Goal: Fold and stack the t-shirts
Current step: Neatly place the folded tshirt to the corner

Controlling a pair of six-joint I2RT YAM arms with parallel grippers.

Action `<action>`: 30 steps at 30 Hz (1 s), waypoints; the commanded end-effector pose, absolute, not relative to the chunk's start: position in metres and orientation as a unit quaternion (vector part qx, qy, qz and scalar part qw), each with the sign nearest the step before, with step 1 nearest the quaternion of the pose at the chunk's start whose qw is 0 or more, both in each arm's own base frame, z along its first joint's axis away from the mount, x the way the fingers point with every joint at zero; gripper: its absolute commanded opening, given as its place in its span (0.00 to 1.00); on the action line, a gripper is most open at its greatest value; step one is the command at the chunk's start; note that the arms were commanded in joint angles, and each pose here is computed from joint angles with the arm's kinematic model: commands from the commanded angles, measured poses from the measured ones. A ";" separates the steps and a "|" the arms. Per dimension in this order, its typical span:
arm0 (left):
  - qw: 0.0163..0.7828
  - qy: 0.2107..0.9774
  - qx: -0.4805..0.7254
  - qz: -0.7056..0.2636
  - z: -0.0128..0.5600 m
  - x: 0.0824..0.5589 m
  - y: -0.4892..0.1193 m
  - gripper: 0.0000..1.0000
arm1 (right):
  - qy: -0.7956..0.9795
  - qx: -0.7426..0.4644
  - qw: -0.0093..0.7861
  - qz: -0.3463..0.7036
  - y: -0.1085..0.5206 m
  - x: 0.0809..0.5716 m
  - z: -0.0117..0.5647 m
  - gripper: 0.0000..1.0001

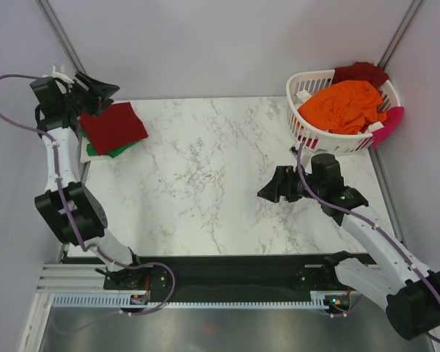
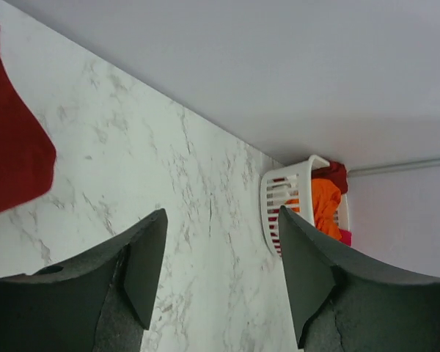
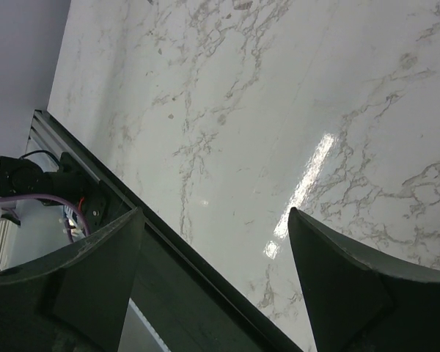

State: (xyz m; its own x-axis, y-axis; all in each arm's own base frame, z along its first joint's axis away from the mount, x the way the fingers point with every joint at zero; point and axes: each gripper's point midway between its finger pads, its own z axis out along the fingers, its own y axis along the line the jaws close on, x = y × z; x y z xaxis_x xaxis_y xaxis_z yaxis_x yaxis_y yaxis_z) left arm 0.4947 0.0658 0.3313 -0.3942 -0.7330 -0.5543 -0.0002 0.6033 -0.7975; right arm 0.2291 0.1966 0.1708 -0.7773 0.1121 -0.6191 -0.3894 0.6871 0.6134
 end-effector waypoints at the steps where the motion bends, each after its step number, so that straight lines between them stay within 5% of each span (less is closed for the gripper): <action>1: 0.480 0.770 -0.187 -0.376 0.325 0.466 0.002 0.70 | 0.831 -0.090 0.373 0.402 0.198 0.227 0.216 0.89; 8: 0.470 0.786 -0.052 -0.397 0.333 0.392 -0.116 0.84 | 0.770 -0.135 0.430 0.451 0.199 0.193 0.270 0.98; 10: 0.523 0.789 0.015 -0.321 0.340 0.360 -0.138 0.88 | 0.754 -0.141 0.445 0.462 0.198 0.185 0.283 0.98; 14: 0.633 0.764 0.012 -0.124 0.347 0.336 -0.105 0.89 | 0.737 -0.125 0.473 0.467 0.190 0.175 0.296 0.98; 16: 0.671 0.739 0.011 -0.060 0.344 0.336 -0.082 0.97 | 0.739 -0.108 0.473 0.467 0.188 0.177 0.290 0.98; 23: 0.823 0.556 -0.093 -0.073 0.396 0.293 -0.036 1.00 | 0.748 -0.089 0.460 0.469 0.188 0.177 0.276 0.98; 30: 0.786 0.612 0.012 -0.089 0.374 0.312 -0.074 0.99 | 0.760 -0.072 0.476 0.437 0.178 0.184 0.271 0.98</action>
State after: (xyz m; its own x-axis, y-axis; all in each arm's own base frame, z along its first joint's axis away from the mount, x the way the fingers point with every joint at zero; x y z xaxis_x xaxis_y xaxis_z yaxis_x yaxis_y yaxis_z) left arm 0.3122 -0.0599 0.3577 0.2148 -0.1739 -0.9611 0.0765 0.9840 -0.1610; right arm 0.1790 0.1839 0.2649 -0.5732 0.2886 -0.7669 -0.5381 0.5733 0.6179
